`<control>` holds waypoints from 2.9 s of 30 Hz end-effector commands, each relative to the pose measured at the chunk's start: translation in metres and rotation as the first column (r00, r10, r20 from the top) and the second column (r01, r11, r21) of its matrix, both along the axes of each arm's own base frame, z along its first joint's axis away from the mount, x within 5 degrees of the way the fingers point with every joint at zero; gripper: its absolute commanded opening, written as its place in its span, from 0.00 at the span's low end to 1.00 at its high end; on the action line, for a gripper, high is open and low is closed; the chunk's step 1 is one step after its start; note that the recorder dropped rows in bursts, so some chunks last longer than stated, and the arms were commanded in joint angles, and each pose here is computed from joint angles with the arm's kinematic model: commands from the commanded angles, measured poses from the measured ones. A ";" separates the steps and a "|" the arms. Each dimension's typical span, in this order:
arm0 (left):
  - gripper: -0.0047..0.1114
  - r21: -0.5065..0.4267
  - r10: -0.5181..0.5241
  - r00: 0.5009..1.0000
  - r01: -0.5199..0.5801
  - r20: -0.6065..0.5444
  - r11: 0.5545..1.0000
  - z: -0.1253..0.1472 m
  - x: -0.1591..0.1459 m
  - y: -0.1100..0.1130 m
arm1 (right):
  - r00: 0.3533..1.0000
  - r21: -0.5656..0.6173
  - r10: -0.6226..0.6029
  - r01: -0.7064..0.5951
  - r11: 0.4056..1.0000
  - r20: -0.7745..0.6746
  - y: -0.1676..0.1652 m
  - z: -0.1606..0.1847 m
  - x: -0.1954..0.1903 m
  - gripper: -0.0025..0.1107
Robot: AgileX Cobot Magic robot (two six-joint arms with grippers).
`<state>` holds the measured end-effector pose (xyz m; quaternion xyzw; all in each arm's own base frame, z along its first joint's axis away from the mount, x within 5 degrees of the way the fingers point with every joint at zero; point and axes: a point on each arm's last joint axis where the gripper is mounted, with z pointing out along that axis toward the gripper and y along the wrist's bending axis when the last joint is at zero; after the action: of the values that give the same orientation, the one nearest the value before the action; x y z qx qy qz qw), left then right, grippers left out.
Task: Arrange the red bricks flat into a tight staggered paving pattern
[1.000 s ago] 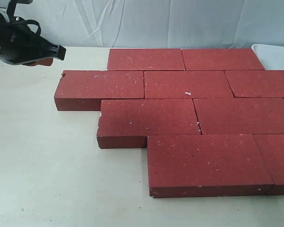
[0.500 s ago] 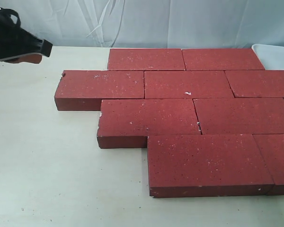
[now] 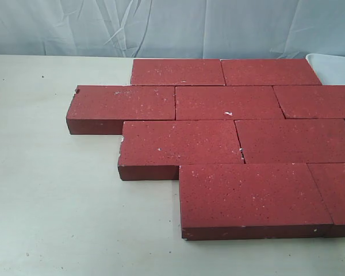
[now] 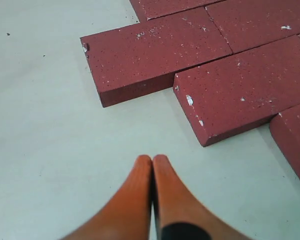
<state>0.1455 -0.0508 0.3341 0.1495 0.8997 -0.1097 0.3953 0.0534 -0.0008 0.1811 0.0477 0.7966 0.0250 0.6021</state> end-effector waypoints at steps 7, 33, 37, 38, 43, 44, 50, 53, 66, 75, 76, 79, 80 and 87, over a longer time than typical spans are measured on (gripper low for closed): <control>0.04 -0.031 -0.007 0.994 0.010 0.112 0.999 0.016 -0.035 0.008 | 1.000 -0.001 -0.003 0.003 1.000 0.012 0.000 0.000 0.000 0.01; 0.04 -0.086 0.260 0.890 -0.246 0.375 0.965 -0.045 -0.087 0.041 | 1.000 0.003 -0.003 0.003 1.000 0.012 0.000 0.000 0.000 0.01; 0.04 -0.104 0.288 0.840 -0.271 0.460 0.957 -0.067 -0.089 0.044 | 1.000 0.003 -0.003 0.003 1.000 0.012 0.000 0.000 0.000 0.01; 0.04 -0.109 0.291 0.833 -0.272 0.472 0.956 -0.073 -0.090 0.044 | 1.000 0.003 -0.003 0.003 1.000 0.012 0.000 0.000 0.000 0.01; 0.04 -0.104 0.289 0.815 -0.275 0.503 0.956 -0.103 -0.097 0.045 | 1.000 0.003 -0.003 0.003 1.000 0.012 0.000 0.000 0.000 0.01; 0.04 -0.105 0.289 0.801 -0.276 0.524 0.955 -0.105 -0.098 0.046 | 1.000 0.003 -0.003 0.003 1.000 0.012 0.000 0.000 0.000 0.01; 0.04 -0.068 0.281 0.821 -0.286 0.497 0.956 -0.128 -0.096 0.047 | 1.000 0.003 -0.003 0.003 1.000 0.012 0.000 0.000 0.000 0.01; 0.04 -0.061 0.282 0.832 -0.289 0.477 0.955 -0.141 -0.094 0.047 | 1.000 0.003 -0.003 0.003 1.000 0.012 0.000 0.000 0.000 0.01; 0.04 -0.070 0.288 0.819 -0.294 0.496 0.953 -0.149 -0.091 0.047 | 1.000 0.003 -0.003 0.003 1.000 0.010 0.000 0.000 0.000 0.01; 0.04 -0.083 0.297 0.819 -0.296 0.491 0.952 -0.149 -0.091 0.047 | 1.000 0.005 -0.003 0.003 1.000 0.010 0.000 0.000 0.000 0.01; 0.04 -0.099 0.309 0.818 -0.299 0.485 0.949 -0.149 -0.091 0.047 | 1.000 0.005 -0.003 0.003 1.000 0.010 0.000 0.000 0.000 0.01; 0.04 -0.108 0.315 0.818 -0.301 0.482 0.947 -0.149 -0.091 0.047 | 1.000 0.005 -0.003 0.003 1.000 0.010 0.000 0.000 0.000 0.01; 0.04 -0.108 0.315 0.818 -0.301 0.482 0.947 -0.149 -0.091 0.047 | 1.000 0.005 -0.003 0.003 1.000 0.010 0.000 0.000 0.000 0.01; 0.04 -0.168 0.357 0.814 -0.315 0.458 0.934 -0.149 -0.091 0.047 | 1.000 0.005 -0.003 0.003 1.000 0.010 0.000 0.000 0.000 0.01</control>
<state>0.0542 -0.0039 0.1859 0.0053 0.7839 -0.0284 0.6202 0.0534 -0.0006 0.1811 0.0495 0.7965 0.0278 0.6020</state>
